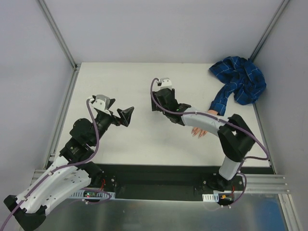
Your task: Paint the nails
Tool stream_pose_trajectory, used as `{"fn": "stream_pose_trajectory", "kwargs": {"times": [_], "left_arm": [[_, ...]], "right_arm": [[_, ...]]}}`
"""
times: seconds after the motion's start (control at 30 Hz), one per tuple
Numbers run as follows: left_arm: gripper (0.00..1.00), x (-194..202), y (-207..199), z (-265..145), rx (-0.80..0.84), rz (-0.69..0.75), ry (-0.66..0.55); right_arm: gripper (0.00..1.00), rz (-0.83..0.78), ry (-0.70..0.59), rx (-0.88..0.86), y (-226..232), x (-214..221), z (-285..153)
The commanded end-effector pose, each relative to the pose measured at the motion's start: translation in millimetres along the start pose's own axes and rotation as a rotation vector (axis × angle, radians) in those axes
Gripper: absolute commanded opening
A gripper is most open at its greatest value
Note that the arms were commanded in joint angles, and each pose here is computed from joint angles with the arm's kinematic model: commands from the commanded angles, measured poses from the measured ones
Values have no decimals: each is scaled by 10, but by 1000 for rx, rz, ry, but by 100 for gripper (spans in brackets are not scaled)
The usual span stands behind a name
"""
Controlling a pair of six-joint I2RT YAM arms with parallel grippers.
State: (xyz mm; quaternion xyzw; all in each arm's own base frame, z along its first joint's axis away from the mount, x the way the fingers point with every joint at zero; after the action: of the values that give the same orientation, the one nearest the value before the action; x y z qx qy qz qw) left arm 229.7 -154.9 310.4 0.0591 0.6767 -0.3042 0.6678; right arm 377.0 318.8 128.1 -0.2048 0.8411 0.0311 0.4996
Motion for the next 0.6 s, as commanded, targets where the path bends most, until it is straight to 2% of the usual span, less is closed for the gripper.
{"fn": "stream_pose_trajectory", "kwargs": {"times": [0.0,0.2,0.37,0.47,0.57], "left_arm": [[99,-97,98,26,-42,-35,-49],[99,-23,130,88,-43,-40,-19],[99,38,32,135,16,-42,11],[99,66,-65,153,72,-67,15],[99,92,-110,177,89,-121,16]], "right_arm": [[72,52,-97,4,-227,-252,-494],[76,116,-130,24,-548,-207,-1113],[82,149,-65,15,-805,388,-1716],[90,200,-24,12,-927,728,-2052],[100,264,-45,-53,-962,909,-2319]]}}
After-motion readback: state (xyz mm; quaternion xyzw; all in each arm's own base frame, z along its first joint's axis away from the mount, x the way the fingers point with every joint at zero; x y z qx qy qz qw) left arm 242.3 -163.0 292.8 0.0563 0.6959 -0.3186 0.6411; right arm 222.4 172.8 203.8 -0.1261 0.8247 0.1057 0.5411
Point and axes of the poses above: each gripper's point midway between its finger pads, its own z axis out along the fingers, its own y axis along the line the jaws close on, x = y × z, the point moved 1 cm from there along -z, back along the fingers, and after that the axes turned 14 degrees about -z, right-handed, at the moved point
